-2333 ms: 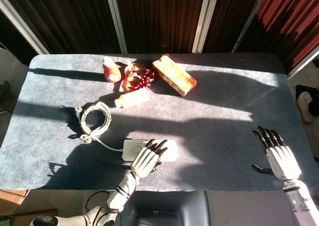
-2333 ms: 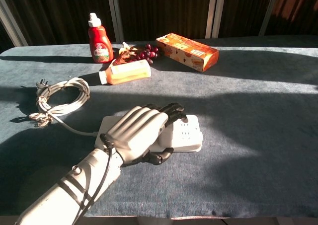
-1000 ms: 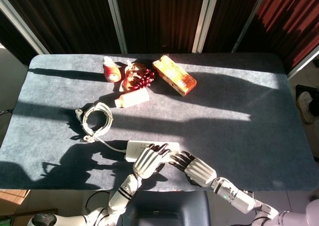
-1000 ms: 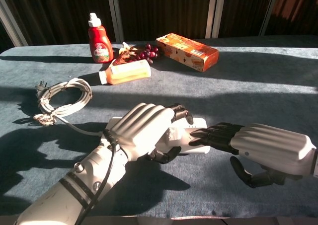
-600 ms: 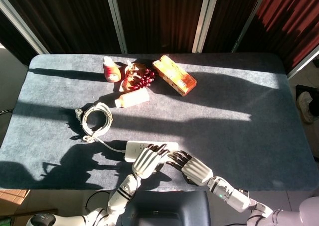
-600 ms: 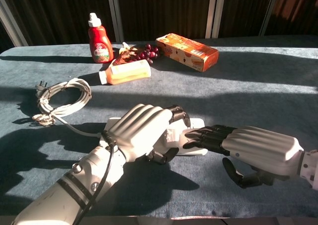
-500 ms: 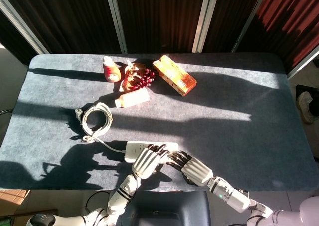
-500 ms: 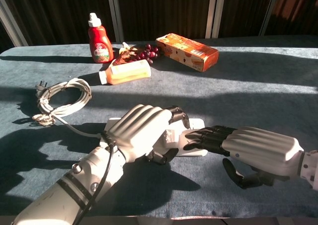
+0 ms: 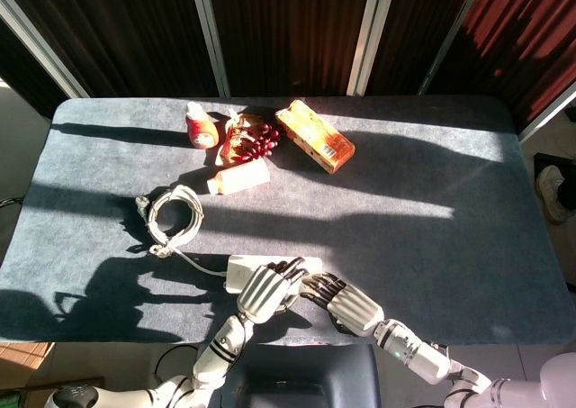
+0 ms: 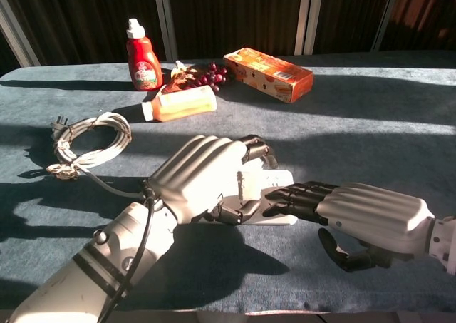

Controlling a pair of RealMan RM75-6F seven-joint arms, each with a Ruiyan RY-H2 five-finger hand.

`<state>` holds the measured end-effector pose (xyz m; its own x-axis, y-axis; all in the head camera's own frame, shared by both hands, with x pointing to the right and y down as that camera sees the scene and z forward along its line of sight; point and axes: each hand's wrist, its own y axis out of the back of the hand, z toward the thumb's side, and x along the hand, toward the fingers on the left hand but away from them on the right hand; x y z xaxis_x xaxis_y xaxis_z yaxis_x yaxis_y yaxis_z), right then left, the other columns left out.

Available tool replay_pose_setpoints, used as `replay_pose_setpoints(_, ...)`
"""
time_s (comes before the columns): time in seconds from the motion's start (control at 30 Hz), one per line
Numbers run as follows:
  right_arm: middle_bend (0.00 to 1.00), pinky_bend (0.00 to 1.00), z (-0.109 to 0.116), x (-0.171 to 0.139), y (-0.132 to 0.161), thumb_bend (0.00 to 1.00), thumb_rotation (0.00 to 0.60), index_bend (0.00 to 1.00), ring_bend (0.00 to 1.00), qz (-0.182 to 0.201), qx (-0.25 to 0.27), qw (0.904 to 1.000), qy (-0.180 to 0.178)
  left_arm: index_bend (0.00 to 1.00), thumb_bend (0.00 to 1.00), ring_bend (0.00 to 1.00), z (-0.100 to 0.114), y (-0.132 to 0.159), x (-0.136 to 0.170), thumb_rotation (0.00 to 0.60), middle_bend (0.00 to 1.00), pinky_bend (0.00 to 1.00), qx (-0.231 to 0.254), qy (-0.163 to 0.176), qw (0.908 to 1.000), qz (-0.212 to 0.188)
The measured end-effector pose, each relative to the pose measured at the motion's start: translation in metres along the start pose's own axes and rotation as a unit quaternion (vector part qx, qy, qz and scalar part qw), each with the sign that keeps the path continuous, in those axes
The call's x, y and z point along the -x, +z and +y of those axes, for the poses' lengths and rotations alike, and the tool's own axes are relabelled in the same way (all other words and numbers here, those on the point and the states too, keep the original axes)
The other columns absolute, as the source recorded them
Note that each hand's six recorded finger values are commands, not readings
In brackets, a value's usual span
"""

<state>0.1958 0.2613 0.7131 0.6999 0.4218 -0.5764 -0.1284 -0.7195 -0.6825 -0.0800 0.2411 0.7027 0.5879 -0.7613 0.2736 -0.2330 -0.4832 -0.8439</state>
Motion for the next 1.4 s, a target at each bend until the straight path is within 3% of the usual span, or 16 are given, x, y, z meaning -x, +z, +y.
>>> replay_pose_setpoints(0.2,0.05,0.02,0.011,-0.004,0.000,0.97,0.600,0.01,0.00,-0.001,0.004,0.9996,-0.027,0.46,0.69,0.53,0.024,-0.008,0.000,0.600,0.57,0.58,0.000,0.029,0.9996,-0.008)
replay_pose_setpoints(0.33,0.06,0.02,0.030,-0.013,0.000,0.87,0.600,0.00,0.00,0.003,0.013,0.9979,-0.063,0.42,0.67,0.50,0.042,-0.031,0.001,0.600,0.53,0.54,-0.002,0.034,0.9994,0.007)
replay_pose_setpoints(0.57,0.06,0.02,0.068,-0.047,-0.004,0.78,0.600,0.00,0.00,0.004,0.017,0.9917,-0.128,0.33,0.63,0.46,0.050,-0.100,0.016,0.600,0.44,0.50,0.013,-0.016,0.9967,0.079)
replay_pose_setpoints(0.63,0.05,0.02,0.077,-0.059,-0.007,0.77,0.600,0.00,0.00,0.000,0.014,0.9900,-0.141,0.29,0.60,0.41,0.049,-0.118,0.024,0.600,0.39,0.44,0.027,-0.035,0.9941,0.099)
replay_pose_setpoints(0.83,0.03,0.02,0.093,-0.088,-0.017,0.76,0.600,0.00,0.00,-0.019,0.003,0.9893,-0.145,0.26,0.57,0.37,0.053,-0.157,0.042,0.600,0.36,0.35,0.013,-0.049,0.9896,0.135)
replay_pose_setpoints(1.27,0.03,0.02,0.115,-0.126,-0.032,0.76,0.600,0.00,0.00,-0.052,-0.006,0.9834,-0.174,0.23,0.55,0.33,0.071,-0.223,0.090,0.600,0.33,0.31,0.027,-0.046,0.9795,0.194)
replay_pose_setpoints(1.4,0.03,0.02,0.116,-0.128,-0.034,0.76,0.600,0.00,0.00,-0.058,-0.008,0.9829,-0.175,0.11,0.49,0.20,0.073,-0.236,0.109,0.600,0.21,0.23,0.028,-0.050,0.9776,0.202)
